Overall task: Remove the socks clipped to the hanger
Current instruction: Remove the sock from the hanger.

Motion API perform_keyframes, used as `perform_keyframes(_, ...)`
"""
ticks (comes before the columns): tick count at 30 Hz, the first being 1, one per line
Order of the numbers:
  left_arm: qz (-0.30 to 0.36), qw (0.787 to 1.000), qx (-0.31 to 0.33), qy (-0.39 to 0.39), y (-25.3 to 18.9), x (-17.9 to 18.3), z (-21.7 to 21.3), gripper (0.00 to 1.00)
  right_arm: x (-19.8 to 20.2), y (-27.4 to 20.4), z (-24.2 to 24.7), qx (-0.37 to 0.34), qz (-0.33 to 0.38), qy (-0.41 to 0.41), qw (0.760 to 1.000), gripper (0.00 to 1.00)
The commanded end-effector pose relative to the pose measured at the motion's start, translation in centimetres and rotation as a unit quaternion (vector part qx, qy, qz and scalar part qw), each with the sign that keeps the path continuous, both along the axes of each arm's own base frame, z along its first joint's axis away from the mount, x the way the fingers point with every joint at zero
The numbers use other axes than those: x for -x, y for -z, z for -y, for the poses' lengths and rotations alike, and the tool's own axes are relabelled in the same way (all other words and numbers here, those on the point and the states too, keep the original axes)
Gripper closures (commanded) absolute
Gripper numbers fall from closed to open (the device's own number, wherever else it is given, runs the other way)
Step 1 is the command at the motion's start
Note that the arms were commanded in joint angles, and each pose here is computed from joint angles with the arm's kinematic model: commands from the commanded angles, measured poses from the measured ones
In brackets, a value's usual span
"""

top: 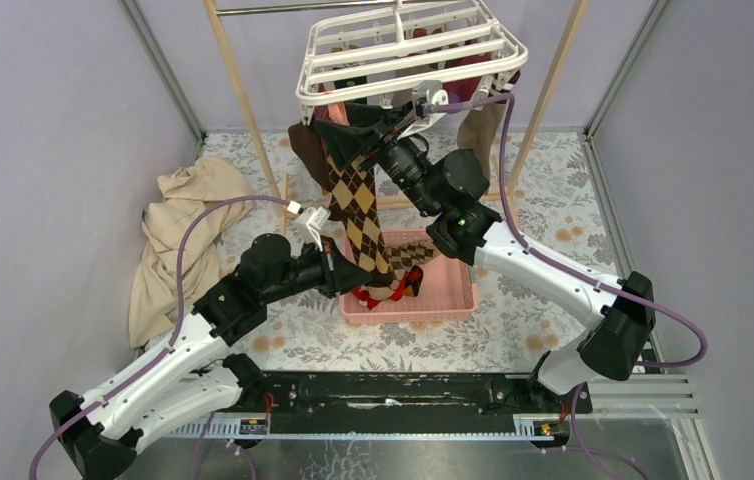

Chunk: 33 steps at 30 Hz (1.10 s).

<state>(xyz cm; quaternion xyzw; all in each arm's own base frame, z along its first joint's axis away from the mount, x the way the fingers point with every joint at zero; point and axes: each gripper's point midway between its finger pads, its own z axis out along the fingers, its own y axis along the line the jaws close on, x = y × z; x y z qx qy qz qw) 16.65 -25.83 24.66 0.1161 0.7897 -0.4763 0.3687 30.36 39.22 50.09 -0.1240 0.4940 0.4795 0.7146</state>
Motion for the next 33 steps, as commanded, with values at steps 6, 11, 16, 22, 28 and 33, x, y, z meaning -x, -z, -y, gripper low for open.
perform_keyframes(6, 0.0, 1.0, -0.007, 0.017, 0.7, 0.4, 0.2, 0.99, 1.6, -4.3, 3.2, -0.077, 0.049, 0.01, 0.996, 0.27)
perform_keyframes(11, -0.002, 1.0, -0.009, 0.02, 1.0, 0.5, 0.3, 0.99, 1.6, -4.4, 4.1, -0.101, 0.051, 0.008, 0.994, 0.26)
perform_keyframes(16, -0.002, 1.0, -0.009, 0.02, 0.9, 0.5, 0.3, 0.99, 1.3, -4.3, 4.4, -0.113, 0.046, 0.005, 0.993, 0.26)
perform_keyframes(22, -0.004, 1.0, -0.011, 0.02, 1.1, 0.5, 0.3, 0.99, 1.1, -4.3, 5.2, -0.13, 0.042, 0.009, 0.991, 0.44)
perform_keyframes(28, -0.005, 1.0, -0.011, 0.022, 1.2, 0.5, 0.3, 0.99, 1.0, -4.4, 5.1, -0.129, 0.043, 0.006, 0.991, 0.66)
perform_keyframes(33, -0.005, 1.0, -0.011, 0.023, 1.2, 0.6, 0.3, 0.99, 0.7, -4.2, 4.8, -0.122, 0.038, 0.005, 0.992, 0.94)
